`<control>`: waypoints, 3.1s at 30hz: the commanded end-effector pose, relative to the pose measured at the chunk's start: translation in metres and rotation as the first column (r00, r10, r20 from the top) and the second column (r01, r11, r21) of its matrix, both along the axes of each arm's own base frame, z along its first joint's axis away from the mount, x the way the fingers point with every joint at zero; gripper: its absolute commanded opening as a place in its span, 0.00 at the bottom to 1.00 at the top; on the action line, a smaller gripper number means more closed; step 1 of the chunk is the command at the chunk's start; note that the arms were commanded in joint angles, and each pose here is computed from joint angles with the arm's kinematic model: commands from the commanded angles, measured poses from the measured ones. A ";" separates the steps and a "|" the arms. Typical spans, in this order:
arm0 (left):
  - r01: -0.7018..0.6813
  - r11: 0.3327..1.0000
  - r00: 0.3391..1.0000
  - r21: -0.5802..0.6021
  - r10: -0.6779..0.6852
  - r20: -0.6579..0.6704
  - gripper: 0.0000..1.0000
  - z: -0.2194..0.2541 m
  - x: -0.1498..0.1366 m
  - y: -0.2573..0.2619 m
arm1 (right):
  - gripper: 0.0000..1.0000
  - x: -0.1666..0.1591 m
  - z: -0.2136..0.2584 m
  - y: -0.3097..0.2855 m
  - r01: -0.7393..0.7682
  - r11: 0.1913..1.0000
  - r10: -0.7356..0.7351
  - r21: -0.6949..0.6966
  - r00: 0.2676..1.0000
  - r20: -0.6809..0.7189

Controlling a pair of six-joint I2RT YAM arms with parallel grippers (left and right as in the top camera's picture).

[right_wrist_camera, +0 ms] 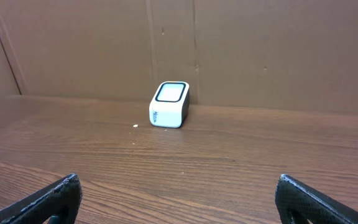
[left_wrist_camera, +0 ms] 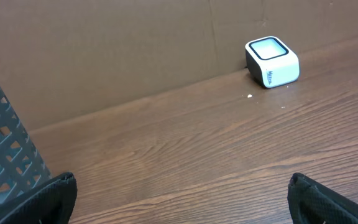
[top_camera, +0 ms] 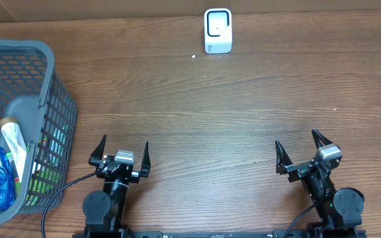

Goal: Scan the item barcode

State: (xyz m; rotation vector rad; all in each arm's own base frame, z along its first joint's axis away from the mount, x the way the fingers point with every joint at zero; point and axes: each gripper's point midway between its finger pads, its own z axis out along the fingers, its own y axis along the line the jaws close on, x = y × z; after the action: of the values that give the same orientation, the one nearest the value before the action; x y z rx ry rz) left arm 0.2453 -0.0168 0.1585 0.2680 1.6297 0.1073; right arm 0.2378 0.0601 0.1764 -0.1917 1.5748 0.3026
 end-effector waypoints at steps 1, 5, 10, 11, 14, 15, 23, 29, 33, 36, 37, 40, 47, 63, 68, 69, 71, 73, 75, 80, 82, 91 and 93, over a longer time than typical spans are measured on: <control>0.006 1.000 1.000 0.015 -0.007 0.007 1.00 -0.001 0.000 -0.001 | 1.00 0.000 -0.002 0.001 -0.002 1.000 0.002 0.003 1.000 0.004; 0.006 1.000 1.000 0.015 -0.007 0.007 1.00 -0.001 0.000 -0.001 | 1.00 0.000 -0.002 0.001 -0.002 1.000 0.002 0.003 1.000 0.004; 0.006 1.000 1.000 0.015 -0.007 0.008 1.00 -0.001 0.000 -0.001 | 1.00 0.000 -0.002 0.001 -0.002 1.000 0.002 0.003 1.000 0.004; 0.007 1.000 1.000 0.015 -0.007 0.007 1.00 -0.001 0.000 -0.001 | 1.00 0.000 -0.002 0.001 -0.002 1.000 0.002 0.003 1.000 0.004; 0.006 1.000 1.000 0.015 -0.007 0.007 1.00 -0.001 0.000 -0.001 | 1.00 0.000 -0.002 0.001 -0.002 1.000 0.002 0.003 1.000 0.004; 0.007 1.000 1.000 0.015 -0.007 0.007 1.00 -0.001 0.000 -0.001 | 1.00 0.000 -0.002 0.001 -0.002 1.000 0.002 0.003 1.000 0.004; 0.007 1.000 1.000 0.015 -0.007 0.008 1.00 -0.001 0.000 -0.001 | 1.00 0.000 -0.002 0.001 -0.002 1.000 0.002 0.003 1.000 0.004; 0.006 1.000 1.000 0.015 -0.007 0.008 1.00 -0.001 0.000 -0.001 | 1.00 0.000 -0.002 0.001 -0.002 1.000 0.002 0.003 1.000 0.004; 0.006 1.000 1.000 0.015 -0.007 0.007 1.00 -0.001 0.000 -0.001 | 1.00 0.000 -0.002 0.001 -0.002 1.000 0.002 0.003 1.000 0.004; 0.006 1.000 1.000 0.015 -0.007 0.007 1.00 -0.001 0.000 -0.001 | 1.00 0.000 -0.002 0.001 -0.002 1.000 0.002 0.003 1.000 0.004; 0.006 1.000 1.000 0.015 -0.007 0.007 1.00 -0.001 0.000 -0.001 | 1.00 0.000 -0.002 0.001 -0.002 1.000 0.002 0.003 1.000 0.004; 0.006 1.000 1.000 0.015 -0.007 0.007 1.00 -0.001 0.000 -0.001 | 1.00 0.000 -0.002 0.001 -0.002 1.000 0.002 0.003 1.000 0.004; 0.006 1.000 1.000 0.015 -0.007 0.008 0.99 -0.001 0.000 -0.001 | 1.00 0.000 -0.002 0.001 -0.002 1.000 0.002 0.003 1.000 0.004; 0.007 1.000 1.000 0.015 -0.007 0.008 1.00 -0.001 0.000 -0.001 | 1.00 0.000 -0.002 0.001 -0.002 1.000 0.002 0.003 1.000 0.004; 0.006 1.000 1.000 0.015 -0.007 0.008 1.00 -0.001 0.000 -0.001 | 1.00 0.000 -0.002 0.001 -0.002 1.000 0.002 0.003 1.000 0.004; 0.006 1.000 1.000 0.015 -0.007 0.007 1.00 -0.001 0.000 -0.001 | 1.00 0.000 -0.002 0.001 -0.002 1.000 0.002 0.003 1.000 0.004; 0.006 1.000 1.000 0.015 -0.007 0.008 1.00 -0.001 0.000 -0.001 | 1.00 0.000 -0.002 0.001 -0.002 1.000 0.002 0.003 1.000 0.004; 0.007 1.000 1.000 0.015 -0.007 0.008 1.00 -0.001 0.000 -0.001 | 1.00 0.000 -0.002 0.001 -0.002 1.000 0.002 0.003 1.000 0.004; 0.006 1.000 1.000 0.015 -0.007 0.008 1.00 -0.001 0.000 -0.001 | 1.00 0.000 -0.002 0.001 -0.002 1.000 0.002 0.003 1.000 0.004; 0.006 1.000 1.000 0.015 -0.007 0.008 1.00 -0.001 0.000 -0.001 | 1.00 0.000 -0.002 0.001 -0.002 1.000 0.002 0.003 1.000 0.004; 0.006 1.000 1.000 0.015 -0.007 0.008 1.00 -0.001 0.000 -0.001 | 1.00 0.000 -0.002 0.001 -0.002 1.000 0.002 0.003 1.000 0.004; 0.006 1.000 1.000 0.023 -0.007 0.015 1.00 0.001 0.000 -0.001 | 1.00 0.000 -0.002 0.001 -0.002 1.000 0.002 0.003 1.000 0.004; 0.007 1.000 0.999 0.030 -0.008 0.035 1.00 0.005 0.000 -0.001 | 1.00 0.000 -0.002 0.001 -0.002 1.000 0.002 0.003 1.000 0.004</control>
State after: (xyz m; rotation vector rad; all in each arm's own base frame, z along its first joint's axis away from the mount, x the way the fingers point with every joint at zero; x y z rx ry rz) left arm 0.2455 -0.0169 0.1611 0.2697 1.6187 0.1111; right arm 0.2378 0.0601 0.1764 -0.1920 1.5748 0.3023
